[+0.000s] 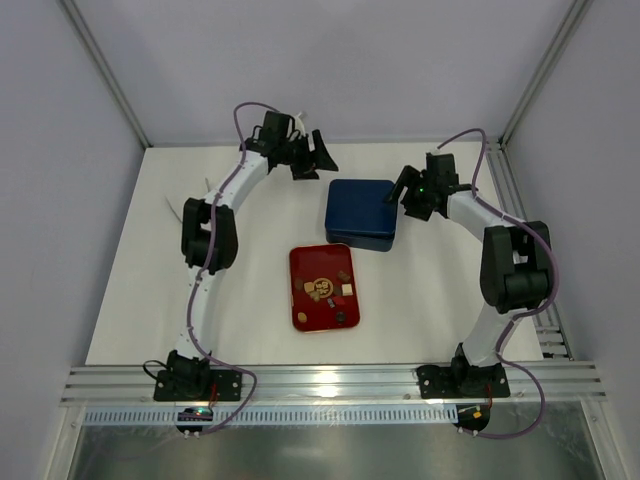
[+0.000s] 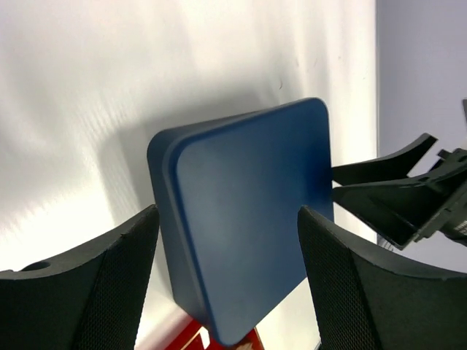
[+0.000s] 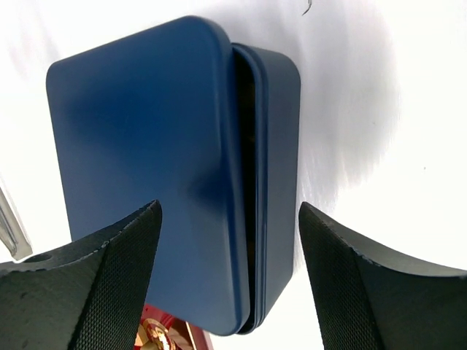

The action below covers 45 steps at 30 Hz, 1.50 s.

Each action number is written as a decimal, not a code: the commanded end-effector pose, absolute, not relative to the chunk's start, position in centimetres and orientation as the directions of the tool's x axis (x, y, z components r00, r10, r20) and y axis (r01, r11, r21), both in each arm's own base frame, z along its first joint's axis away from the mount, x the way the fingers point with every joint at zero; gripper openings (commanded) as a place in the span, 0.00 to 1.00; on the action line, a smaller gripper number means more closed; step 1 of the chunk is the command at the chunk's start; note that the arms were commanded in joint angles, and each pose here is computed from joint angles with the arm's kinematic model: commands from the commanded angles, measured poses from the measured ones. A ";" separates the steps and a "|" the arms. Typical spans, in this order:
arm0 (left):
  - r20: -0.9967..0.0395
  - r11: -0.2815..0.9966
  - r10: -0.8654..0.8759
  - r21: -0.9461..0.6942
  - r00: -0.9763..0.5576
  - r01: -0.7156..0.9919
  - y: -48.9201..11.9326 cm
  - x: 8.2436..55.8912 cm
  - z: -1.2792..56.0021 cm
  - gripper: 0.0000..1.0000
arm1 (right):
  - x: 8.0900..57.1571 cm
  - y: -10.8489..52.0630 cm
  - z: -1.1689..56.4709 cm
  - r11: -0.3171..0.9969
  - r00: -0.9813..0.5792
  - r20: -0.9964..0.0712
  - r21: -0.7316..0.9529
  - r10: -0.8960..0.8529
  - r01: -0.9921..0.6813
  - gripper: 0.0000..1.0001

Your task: Pack the chocolate

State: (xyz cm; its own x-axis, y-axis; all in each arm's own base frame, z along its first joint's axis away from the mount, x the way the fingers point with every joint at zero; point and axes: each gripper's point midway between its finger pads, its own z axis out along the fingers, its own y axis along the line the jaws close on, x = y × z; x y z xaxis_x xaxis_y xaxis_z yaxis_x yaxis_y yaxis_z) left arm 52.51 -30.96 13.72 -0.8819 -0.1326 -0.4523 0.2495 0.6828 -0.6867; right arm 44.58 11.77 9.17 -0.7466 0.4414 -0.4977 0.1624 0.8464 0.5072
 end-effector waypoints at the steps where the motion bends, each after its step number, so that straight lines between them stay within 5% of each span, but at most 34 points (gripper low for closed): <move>1: -0.459 0.584 -0.189 -0.763 -0.868 0.276 -32.6 53.9 15.0 0.75 | 47.0 11.7 11.1 0.825 -0.701 -0.536 0.548 0.471 0.136 0.77; 20: -0.412 0.595 -0.299 -0.786 -0.861 0.170 -32.5 56.1 11.9 0.75 | 49.4 12.4 10.0 0.751 -0.677 -0.488 0.644 0.550 0.146 0.91; 45: -0.344 0.535 -0.309 -0.834 -0.887 0.137 -34.4 55.1 11.2 0.72 | 50.4 13.4 9.5 0.711 -0.692 -0.447 0.690 0.567 0.137 0.94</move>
State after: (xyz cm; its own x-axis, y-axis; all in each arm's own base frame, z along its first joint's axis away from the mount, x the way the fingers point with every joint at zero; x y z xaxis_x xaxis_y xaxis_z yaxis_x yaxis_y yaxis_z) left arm 55.11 -33.86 9.87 -0.8936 -0.3129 -0.3220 0.0965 0.5666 -0.8183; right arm 48.65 13.03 7.35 -0.7185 0.5651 -0.4055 0.1969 0.7244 0.6607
